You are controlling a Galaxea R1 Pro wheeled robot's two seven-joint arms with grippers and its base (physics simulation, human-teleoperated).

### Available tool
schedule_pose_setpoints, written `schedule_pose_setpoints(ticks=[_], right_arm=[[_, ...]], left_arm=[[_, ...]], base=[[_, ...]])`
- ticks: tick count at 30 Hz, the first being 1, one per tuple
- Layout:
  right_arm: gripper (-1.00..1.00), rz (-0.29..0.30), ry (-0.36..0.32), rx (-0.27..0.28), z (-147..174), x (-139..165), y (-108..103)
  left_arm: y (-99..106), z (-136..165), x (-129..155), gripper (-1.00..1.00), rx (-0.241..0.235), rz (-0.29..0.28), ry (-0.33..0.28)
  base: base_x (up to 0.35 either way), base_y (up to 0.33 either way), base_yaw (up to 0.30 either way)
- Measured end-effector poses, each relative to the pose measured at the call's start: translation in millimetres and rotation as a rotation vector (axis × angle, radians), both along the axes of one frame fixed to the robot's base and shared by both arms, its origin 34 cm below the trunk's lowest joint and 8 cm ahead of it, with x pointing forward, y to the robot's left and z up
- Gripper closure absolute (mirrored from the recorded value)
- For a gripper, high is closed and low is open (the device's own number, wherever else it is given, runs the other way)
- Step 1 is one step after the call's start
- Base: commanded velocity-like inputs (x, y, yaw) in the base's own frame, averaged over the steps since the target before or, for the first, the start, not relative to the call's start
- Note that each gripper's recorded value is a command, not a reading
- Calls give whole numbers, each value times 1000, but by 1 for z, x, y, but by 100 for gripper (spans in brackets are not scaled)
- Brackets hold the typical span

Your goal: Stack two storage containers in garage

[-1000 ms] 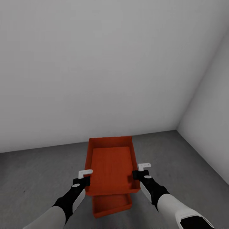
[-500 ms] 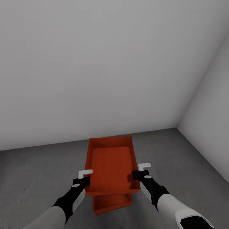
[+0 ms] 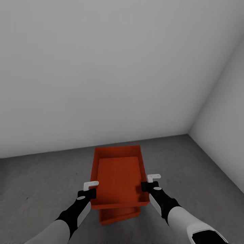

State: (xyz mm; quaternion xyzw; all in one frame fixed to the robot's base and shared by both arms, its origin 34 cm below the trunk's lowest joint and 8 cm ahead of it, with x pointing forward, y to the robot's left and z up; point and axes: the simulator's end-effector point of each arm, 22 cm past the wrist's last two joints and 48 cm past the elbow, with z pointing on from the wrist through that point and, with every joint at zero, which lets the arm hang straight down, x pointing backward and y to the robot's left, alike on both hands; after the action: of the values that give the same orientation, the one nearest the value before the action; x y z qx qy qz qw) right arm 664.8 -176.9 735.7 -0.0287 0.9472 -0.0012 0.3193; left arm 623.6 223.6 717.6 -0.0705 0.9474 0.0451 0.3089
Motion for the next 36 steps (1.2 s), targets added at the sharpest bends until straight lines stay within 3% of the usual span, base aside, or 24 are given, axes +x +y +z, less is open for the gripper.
schedule_pose_setpoints(ticks=[36], right_arm=[[100, 1, 58, -2, -31, -16, 0]], left_arm=[[0, -29, -18, 100, -1, 2, 58]], base=[[0, 0, 0]])
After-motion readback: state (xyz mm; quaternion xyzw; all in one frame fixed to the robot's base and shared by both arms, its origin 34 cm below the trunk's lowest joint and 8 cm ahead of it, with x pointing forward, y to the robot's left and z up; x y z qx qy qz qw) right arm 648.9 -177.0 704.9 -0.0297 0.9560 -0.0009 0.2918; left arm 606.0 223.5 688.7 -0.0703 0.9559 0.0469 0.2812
